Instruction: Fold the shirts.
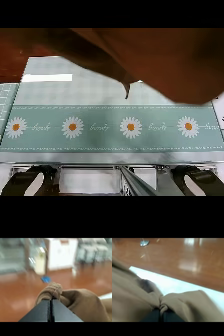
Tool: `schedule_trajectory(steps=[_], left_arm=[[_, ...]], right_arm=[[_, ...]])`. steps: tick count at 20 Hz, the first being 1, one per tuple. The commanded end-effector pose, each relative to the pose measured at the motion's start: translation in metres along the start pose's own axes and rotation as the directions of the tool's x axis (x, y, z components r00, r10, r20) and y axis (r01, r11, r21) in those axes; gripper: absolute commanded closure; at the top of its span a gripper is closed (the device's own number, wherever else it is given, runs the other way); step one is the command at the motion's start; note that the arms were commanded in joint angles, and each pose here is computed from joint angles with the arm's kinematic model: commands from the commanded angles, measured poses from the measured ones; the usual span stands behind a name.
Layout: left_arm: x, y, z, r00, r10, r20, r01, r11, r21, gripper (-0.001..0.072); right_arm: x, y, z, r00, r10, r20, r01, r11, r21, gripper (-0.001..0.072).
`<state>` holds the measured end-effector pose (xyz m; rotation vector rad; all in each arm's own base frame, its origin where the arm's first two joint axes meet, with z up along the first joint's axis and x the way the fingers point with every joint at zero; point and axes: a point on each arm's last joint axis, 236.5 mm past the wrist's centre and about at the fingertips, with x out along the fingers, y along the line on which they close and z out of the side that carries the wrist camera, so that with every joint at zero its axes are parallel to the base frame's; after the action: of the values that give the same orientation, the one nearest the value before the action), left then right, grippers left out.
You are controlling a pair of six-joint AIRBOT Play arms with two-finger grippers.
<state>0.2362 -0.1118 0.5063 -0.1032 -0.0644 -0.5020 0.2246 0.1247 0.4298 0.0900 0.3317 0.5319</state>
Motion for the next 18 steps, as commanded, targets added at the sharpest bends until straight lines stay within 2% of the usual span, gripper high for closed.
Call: schedule_trajectory(steps=[1,3,5,9,11,14,18], left_arm=[[-0.071,-0.028,0.034,0.991,0.054,0.120,-0.065,0.994,0.084,0.0682],[-0.075,-0.030,0.018,0.996,0.062,0.060,-0.068,0.993,0.095,0.0682],[-0.057,-0.018,-0.016,0.996,0.062,-0.058,-0.060,0.997,0.042,0.0682],[0.012,0.034,-0.142,0.924,0.042,-0.379,-0.098,0.987,-0.129,0.0681],[0.048,0.056,-0.210,0.872,-0.012,-0.489,-0.106,0.971,-0.213,0.0681],[0.100,0.084,-0.295,0.809,-0.038,-0.587,-0.149,0.952,-0.267,0.0681],[0.158,0.080,-0.382,0.735,-0.096,-0.672,-0.164,0.935,-0.314,0.0681]], right_arm=[[-0.057,0.007,-0.020,0.997,-0.076,-0.011,0.075,0.997,-0.031,0.0686],[-0.057,-0.002,-0.050,0.986,-0.107,-0.124,0.108,0.994,0.001,0.0686],[-0.040,-0.007,-0.095,0.954,-0.082,-0.287,0.103,0.993,0.056,0.0686],[0.021,-0.017,-0.205,0.844,0.057,-0.534,0.082,0.969,0.232,0.0686],[0.063,-0.032,-0.257,0.819,0.093,-0.567,0.120,0.937,0.327,0.0686],[0.126,-0.078,-0.318,0.832,0.025,-0.554,0.248,0.877,0.412,0.0686],[0.203,-0.146,-0.340,0.864,-0.109,-0.492,0.384,0.775,0.503,0.0686]])
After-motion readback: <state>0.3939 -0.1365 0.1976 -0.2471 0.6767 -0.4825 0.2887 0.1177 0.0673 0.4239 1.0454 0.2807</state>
